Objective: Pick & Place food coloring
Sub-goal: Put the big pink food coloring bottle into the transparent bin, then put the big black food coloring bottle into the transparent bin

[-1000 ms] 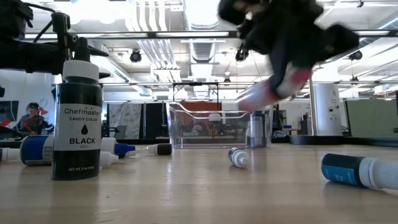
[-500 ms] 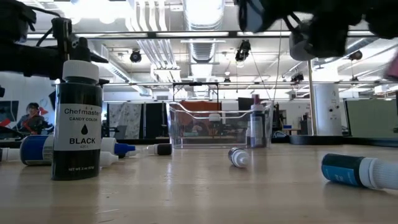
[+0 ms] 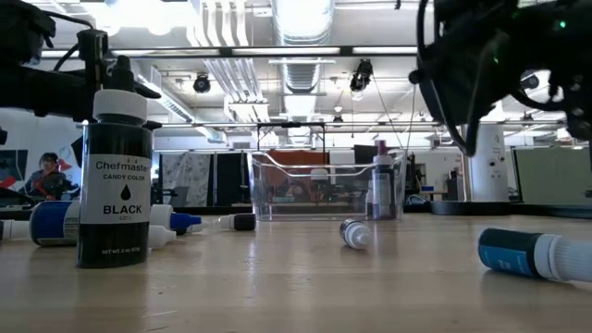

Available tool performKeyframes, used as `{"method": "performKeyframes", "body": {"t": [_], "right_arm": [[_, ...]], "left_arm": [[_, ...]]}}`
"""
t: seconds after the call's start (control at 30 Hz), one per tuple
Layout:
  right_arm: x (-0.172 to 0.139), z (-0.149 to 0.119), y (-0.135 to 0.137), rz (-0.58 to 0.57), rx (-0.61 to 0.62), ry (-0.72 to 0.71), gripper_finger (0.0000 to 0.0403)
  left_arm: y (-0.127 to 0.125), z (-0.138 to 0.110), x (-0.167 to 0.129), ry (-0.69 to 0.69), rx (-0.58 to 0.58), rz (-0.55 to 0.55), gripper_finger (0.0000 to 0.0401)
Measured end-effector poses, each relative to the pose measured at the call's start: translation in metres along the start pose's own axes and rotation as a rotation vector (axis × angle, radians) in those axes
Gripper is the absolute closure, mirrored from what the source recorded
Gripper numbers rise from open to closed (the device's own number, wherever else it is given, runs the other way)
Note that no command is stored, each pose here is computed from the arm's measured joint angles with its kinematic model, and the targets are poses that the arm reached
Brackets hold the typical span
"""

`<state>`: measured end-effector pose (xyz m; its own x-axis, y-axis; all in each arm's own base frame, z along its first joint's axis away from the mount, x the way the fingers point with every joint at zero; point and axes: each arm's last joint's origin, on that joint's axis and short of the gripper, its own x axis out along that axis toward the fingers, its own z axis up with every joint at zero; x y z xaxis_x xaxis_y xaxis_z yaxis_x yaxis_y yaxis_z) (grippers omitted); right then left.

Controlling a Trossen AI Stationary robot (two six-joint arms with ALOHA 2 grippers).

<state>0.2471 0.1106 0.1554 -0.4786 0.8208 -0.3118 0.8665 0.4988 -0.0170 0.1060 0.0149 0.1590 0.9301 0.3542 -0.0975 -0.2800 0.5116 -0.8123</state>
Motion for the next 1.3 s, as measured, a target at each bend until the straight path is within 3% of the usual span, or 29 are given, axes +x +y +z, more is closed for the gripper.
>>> {"method": "performKeyframes", "body": {"t": [0.23, 0.6, 0.87, 1.3], "right_arm": [[0.008, 0.012, -0.007, 0.015, 0.006, 0.023, 0.0293], [0.012, 0.022, -0.010, 0.029, -0.017, 0.013, 0.0239], [0.011, 0.021, -0.007, 0.032, -0.028, 0.005, 0.0231], [0.003, 0.011, 0.005, -0.021, -0.075, -0.170, 0.0204]], "left_arm": [[0.000, 0.000, 0.000, 0.001, 0.006, 0.001, 0.0215], [0.000, 0.000, 0.000, 0.000, 0.007, 0.001, 0.0215], [0.000, 0.000, 0.000, 0.000, 0.007, 0.001, 0.0215], [0.000, 0.000, 0.000, 0.000, 0.020, 0.001, 0.0215]]}}
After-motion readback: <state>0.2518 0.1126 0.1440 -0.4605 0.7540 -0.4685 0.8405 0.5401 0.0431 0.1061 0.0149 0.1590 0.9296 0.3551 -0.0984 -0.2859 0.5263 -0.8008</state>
